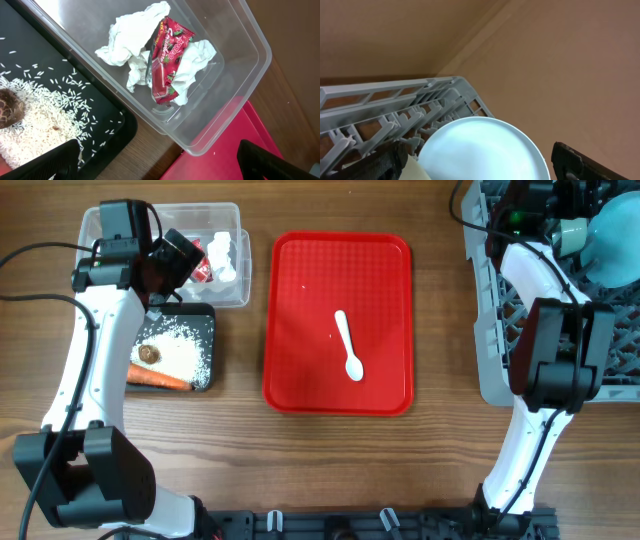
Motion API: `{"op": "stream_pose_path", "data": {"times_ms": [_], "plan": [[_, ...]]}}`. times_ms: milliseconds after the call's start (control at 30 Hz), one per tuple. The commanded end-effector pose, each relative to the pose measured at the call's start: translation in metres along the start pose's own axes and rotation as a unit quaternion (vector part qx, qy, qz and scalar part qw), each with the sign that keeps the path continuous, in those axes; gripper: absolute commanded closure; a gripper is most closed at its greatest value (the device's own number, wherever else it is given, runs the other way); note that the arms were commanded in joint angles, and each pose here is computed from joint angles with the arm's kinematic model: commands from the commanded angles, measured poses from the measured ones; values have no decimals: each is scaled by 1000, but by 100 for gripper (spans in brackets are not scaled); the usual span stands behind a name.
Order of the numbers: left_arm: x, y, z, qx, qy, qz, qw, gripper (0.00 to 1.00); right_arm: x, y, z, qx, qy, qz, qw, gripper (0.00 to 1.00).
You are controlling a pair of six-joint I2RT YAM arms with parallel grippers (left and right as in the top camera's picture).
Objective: Sort waste into correct bins and load items into the dishwasher rack
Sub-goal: 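Move the right gripper over the white spoon on the red tray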
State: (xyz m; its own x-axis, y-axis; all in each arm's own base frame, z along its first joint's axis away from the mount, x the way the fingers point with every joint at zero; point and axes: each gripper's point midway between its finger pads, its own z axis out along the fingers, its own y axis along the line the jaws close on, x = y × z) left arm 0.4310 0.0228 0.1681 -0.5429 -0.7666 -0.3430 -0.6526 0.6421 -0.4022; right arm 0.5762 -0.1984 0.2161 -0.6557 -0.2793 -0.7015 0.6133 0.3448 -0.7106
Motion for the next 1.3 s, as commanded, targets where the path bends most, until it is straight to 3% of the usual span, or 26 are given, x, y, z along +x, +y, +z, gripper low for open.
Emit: {"op": "stream_pose_path", "data": {"times_ms": [0,300,467,600,667,733,833,933,1100,1167,1267], "plan": [[-4,-4,-6,10,-5,-8,1000,0,-21,-24,-14,17,-7,28,999,4],[-4,-4,-6,10,-5,-8,1000,0,-52,-7,-59,-22,-40,106,993,2],[-4,-4,-6,10,-5,-8,1000,0,-74,52,-116,-144,-82,65,984,0],[-4,-4,-6,10,-5,-8,1000,0,-57,117,-190,-287,-67,16,955,1],[-4,-4,-6,10,-5,-8,1000,0,-38,138,-237,-358,-37,-6,933,0],[-4,-4,-6,10,-5,-8,1000,0,-14,150,-309,-458,4,-41,888,0],[-4,-4,-6,10,-5,-8,1000,0,5,142,-376,-541,38,-66,837,1],[-4,-4,-6,10,-5,-8,1000,0,21,129,-414,-599,60,-103,792,4],[-4,-4,-6,10,-5,-8,1000,0,76,115,-467,-700,157,-170,676,12],[-4,-4,-6,10,-5,-8,1000,0,94,110,-471,-704,185,-190,659,12],[-4,-4,-6,10,-5,-8,1000,0,115,109,-467,-691,205,-214,659,12]]}}
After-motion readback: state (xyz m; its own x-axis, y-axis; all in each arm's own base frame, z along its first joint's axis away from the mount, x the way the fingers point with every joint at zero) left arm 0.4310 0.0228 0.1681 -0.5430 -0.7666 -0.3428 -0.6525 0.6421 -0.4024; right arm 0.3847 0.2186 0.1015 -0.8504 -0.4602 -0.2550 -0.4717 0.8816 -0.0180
